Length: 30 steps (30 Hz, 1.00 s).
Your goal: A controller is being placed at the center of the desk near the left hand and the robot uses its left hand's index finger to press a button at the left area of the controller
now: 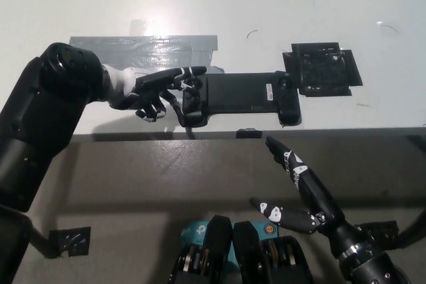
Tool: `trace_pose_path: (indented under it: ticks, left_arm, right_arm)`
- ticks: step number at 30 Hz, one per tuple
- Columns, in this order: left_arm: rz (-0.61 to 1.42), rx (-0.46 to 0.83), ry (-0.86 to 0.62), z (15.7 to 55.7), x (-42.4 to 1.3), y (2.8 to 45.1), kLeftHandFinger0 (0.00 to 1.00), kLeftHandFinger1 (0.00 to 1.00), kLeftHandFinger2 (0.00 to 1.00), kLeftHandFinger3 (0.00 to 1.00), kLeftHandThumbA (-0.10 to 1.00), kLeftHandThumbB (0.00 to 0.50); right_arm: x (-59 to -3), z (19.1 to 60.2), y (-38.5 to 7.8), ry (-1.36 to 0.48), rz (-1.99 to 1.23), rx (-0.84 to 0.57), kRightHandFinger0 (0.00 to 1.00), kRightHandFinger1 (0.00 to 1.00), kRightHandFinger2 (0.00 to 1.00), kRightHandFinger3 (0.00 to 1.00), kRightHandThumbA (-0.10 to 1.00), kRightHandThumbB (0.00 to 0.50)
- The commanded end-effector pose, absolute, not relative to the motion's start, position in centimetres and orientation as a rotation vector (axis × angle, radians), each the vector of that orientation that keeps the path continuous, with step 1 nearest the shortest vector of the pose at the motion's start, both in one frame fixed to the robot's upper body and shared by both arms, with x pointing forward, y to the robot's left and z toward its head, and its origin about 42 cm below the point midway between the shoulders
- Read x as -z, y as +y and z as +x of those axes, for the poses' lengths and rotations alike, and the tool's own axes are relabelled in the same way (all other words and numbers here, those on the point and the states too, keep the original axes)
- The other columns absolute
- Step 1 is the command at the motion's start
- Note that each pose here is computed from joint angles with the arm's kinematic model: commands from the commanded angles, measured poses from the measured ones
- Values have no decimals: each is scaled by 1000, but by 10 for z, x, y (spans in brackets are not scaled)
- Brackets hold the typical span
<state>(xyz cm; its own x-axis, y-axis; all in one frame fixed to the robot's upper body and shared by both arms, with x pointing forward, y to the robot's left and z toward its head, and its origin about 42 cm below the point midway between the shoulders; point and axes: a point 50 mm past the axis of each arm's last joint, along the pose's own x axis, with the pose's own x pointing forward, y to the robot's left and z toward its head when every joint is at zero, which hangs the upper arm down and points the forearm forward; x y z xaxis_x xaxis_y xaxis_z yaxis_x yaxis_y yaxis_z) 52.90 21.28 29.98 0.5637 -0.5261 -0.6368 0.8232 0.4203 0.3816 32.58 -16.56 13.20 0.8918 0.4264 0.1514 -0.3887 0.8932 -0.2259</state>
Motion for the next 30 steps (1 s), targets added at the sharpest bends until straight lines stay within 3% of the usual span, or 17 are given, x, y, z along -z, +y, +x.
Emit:
trace_pose_path:
  ticks: [1, 9, 15, 20, 24, 26, 28, 30]
  left_arm:
    - [768, 850, 428, 531, -321, 217, 0, 84, 474, 1000, 1000, 444]
    - [750, 851, 430, 530, -318, 220, 0, 83, 456, 1000, 1000, 442]
    - [751, 850, 431, 530, -314, 217, 0, 65, 428, 1000, 1000, 455]
    - [742, 864, 462, 528, -302, 216, 0, 82, 439, 1000, 1000, 497]
    - [750, 877, 496, 523, -282, 211, 0, 10, 404, 1000, 1000, 490]
    - [815, 895, 530, 518, -266, 207, 0, 68, 461, 1000, 1000, 485]
    - [850, 909, 557, 514, -251, 208, 107, 159, 549, 1000, 1000, 486]
    - [854, 921, 597, 511, -238, 208, 82, 147, 532, 1000, 1000, 485]
  right_arm:
    - [-148, 330, -166, -266, -189, -434, 1000, 1000, 1000, 1000, 747, 235]
    - [-147, 331, -164, -259, -191, -430, 1000, 1000, 1000, 1000, 754, 254]
    - [-149, 332, -164, -267, -190, -436, 1000, 1000, 1000, 1000, 742, 234]
    - [-150, 333, -164, -268, -196, -437, 1000, 1000, 1000, 1000, 742, 236]
    - [-149, 333, -164, -258, -195, -435, 1000, 1000, 1000, 1000, 755, 248]
    - [-149, 332, -164, -265, -203, -436, 1000, 1000, 1000, 1000, 758, 245]
    - [-149, 333, -163, -271, -197, -440, 1000, 1000, 1000, 1000, 750, 240]
    - [-149, 334, -162, -271, -192, -440, 1000, 1000, 1000, 1000, 747, 241]
